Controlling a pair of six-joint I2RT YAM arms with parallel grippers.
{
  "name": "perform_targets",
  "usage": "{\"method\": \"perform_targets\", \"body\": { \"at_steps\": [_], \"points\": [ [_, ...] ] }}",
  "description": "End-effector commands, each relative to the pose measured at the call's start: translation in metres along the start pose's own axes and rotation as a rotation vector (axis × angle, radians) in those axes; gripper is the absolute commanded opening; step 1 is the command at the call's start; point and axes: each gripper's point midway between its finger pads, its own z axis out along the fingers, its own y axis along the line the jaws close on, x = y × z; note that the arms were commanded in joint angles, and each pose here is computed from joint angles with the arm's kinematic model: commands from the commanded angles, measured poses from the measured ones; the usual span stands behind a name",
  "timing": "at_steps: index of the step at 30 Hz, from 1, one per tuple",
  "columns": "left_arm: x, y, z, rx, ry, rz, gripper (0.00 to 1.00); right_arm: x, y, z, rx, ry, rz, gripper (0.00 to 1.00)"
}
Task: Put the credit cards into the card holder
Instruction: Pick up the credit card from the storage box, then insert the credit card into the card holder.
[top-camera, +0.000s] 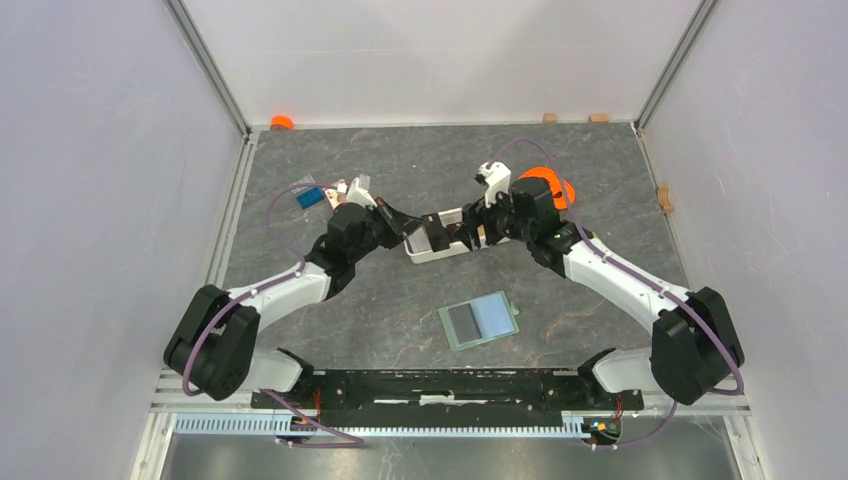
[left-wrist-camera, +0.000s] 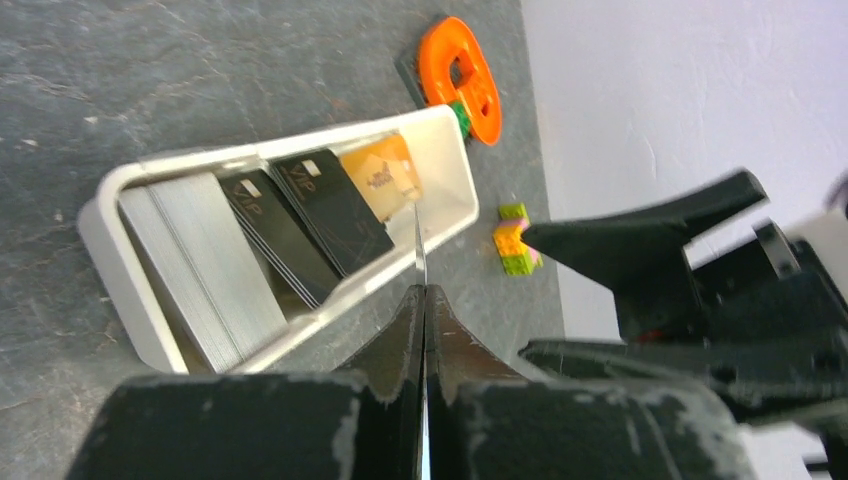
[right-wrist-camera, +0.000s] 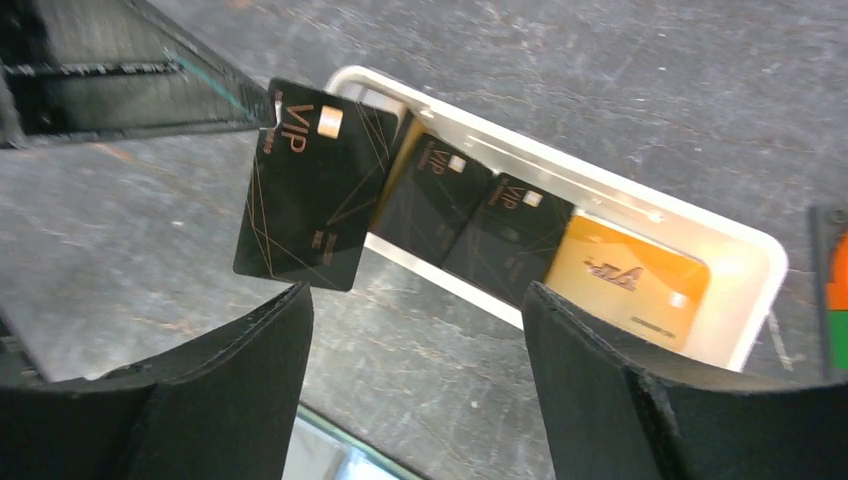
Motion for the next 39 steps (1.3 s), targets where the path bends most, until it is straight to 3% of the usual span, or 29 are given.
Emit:
{"method": "perform_targets", "body": {
  "at_steps": [1,9,13,21,25,29,30,33,34,39],
  "points": [
    [-0.003,-0.046,-0.027,0.245,-0.023,0.121,0.02,-0.036,0.032,-0.021,-0.237,-0.163,0.118,0.78],
    [0.011,-0.079,-0.067,0.464,-0.007,0.118,0.02,-0.033,0.065,-0.035,-0.467,-0.174,0.197,0.66],
    [0.017,-0.085,-0.077,0.504,0.013,0.128,0.02,-0.032,0.076,-0.039,-0.54,-0.17,0.208,0.64],
    [0.022,-0.096,-0.087,0.559,0.019,0.149,0.02,-0.038,0.089,-0.047,-0.629,-0.184,0.227,0.49],
    [0.031,-0.1,-0.086,0.574,0.042,0.158,0.02,-0.042,0.094,-0.052,-0.666,-0.2,0.243,0.33],
    [0.046,-0.099,-0.083,0.568,0.084,0.176,0.02,-0.045,0.097,-0.059,-0.677,-0.215,0.251,0.0],
    [0.05,-0.096,-0.082,0.554,0.1,0.179,0.11,-0.044,0.094,-0.059,-0.654,-0.213,0.249,0.0],
    [0.063,-0.081,-0.08,0.486,0.145,0.204,0.51,-0.026,0.08,-0.056,-0.55,-0.152,0.257,0.0],
    [0.069,-0.071,-0.079,0.434,0.16,0.217,0.58,-0.017,0.075,-0.055,-0.519,-0.128,0.254,0.0],
    [0.1,-0.023,-0.084,0.155,0.246,0.299,0.65,0.057,0.055,-0.054,-0.402,0.05,0.311,0.0]
  ]
}}
